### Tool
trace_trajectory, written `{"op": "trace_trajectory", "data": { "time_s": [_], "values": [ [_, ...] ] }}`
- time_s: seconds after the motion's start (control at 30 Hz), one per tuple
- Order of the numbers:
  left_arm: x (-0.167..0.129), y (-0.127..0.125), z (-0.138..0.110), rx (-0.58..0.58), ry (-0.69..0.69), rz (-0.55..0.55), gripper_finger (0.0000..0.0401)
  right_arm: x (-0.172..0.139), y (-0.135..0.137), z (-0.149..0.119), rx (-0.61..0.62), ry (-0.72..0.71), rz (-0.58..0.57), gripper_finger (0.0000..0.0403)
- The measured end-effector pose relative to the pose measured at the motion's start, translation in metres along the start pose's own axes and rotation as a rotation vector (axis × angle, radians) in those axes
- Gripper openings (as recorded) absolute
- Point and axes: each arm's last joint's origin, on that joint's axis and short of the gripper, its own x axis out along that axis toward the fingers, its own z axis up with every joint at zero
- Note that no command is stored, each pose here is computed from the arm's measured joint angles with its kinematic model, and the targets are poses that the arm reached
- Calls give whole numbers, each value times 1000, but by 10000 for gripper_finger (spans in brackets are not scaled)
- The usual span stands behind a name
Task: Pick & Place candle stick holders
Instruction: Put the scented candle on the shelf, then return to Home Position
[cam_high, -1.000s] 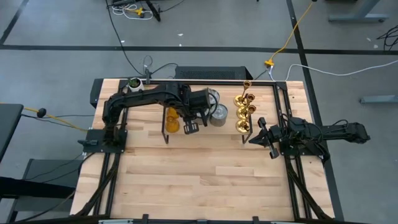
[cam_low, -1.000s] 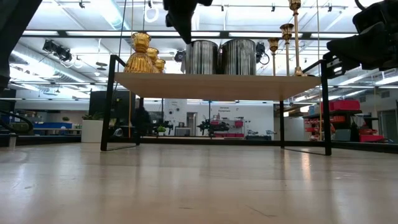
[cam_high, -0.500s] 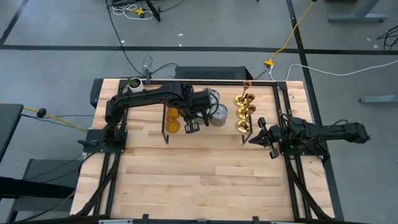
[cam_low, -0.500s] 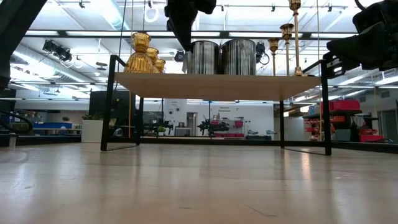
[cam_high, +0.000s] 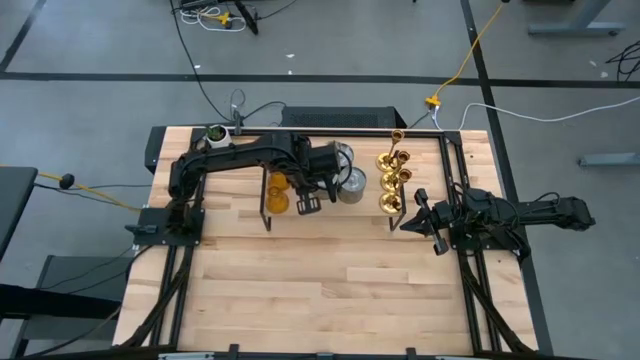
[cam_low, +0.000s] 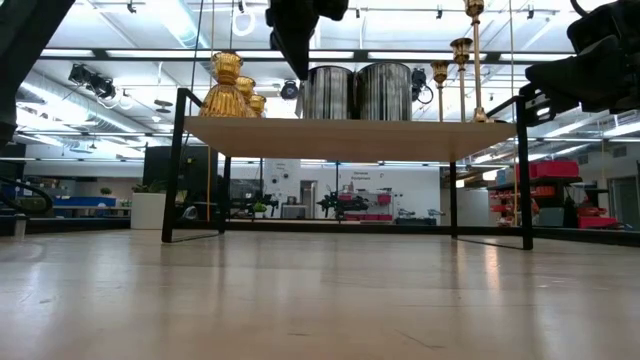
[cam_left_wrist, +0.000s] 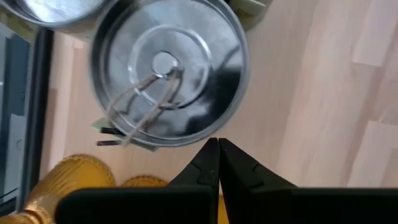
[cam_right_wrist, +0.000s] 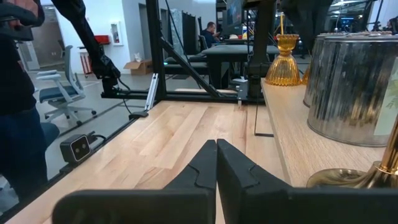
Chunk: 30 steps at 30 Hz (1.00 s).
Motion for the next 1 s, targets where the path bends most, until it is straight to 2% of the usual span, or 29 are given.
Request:
{"op": "trace_trajectory", "data": {
  "time_s": [0.13, 0.63, 1.0],
  "values": [
    [-4, -2, -3, 4, 8, -39, 9, 0, 0, 0, 0, 0, 0, 13],
    [-35, -8, -25, 35, 38, -48, 4, 0, 0, 0, 0, 1, 0, 13],
    [-102, -14, -57, 64, -168, -87, 6, 0, 0, 0, 0, 1, 0, 13]
  ]
}}
